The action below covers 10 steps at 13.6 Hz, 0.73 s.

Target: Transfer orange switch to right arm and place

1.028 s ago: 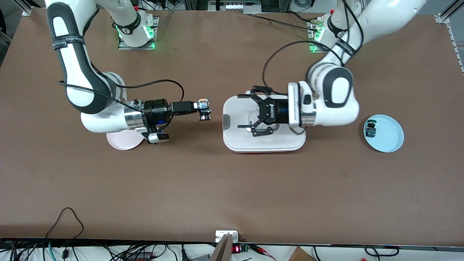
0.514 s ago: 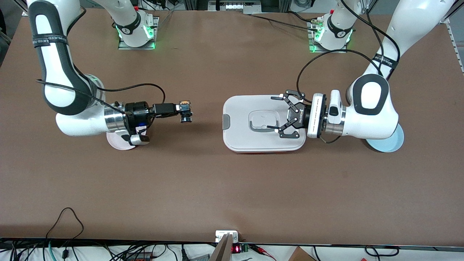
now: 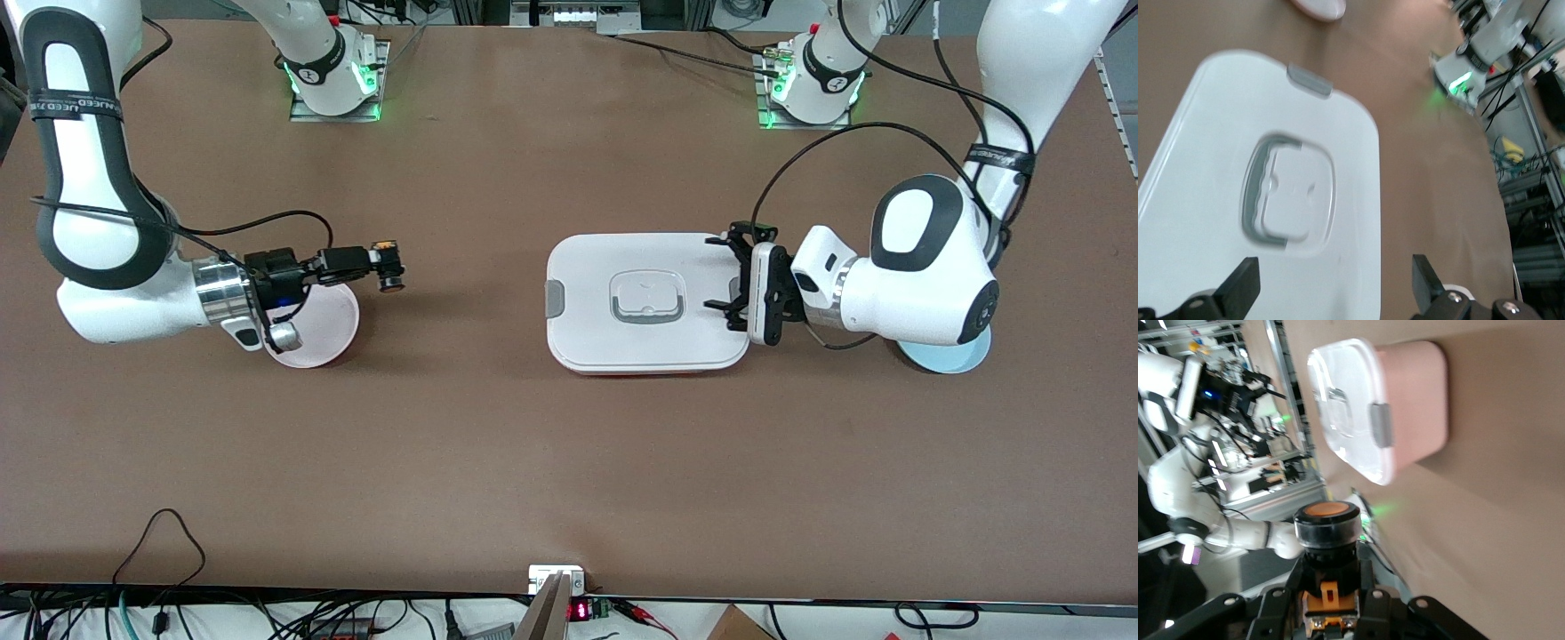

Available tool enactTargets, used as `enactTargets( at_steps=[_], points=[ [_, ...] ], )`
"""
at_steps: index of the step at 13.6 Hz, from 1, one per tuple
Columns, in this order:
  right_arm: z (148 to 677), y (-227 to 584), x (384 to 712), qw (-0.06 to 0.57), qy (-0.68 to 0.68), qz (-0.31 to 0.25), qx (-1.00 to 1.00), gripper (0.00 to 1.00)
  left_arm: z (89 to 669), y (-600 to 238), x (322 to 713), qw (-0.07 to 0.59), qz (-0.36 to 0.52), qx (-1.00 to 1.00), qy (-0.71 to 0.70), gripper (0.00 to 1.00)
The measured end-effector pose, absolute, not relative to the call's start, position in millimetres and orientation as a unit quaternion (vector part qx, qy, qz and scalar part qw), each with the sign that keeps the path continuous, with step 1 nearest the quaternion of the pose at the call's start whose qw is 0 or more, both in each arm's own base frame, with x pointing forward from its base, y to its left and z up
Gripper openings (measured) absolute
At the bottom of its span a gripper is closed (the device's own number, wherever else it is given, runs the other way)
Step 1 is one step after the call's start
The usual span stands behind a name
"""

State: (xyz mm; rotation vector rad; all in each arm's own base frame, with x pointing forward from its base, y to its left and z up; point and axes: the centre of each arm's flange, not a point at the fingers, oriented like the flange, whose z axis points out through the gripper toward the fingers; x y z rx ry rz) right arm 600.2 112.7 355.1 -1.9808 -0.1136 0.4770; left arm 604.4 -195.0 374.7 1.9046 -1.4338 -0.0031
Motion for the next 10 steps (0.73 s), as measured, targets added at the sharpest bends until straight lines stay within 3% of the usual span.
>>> enactTargets(
  at_steps=[5,10],
  points=[
    [330,71,586,0.399,-0.19,0.203,-0.874,0.34,392,-169,601,0.225,-0.151,0.824,-0.498,1.0],
    [316,31,586,0.28,-0.313,0.202,-0.885,0.34,419,-169,598,0.075,-0.225,0.895,-0.379,1.0]
  ],
)
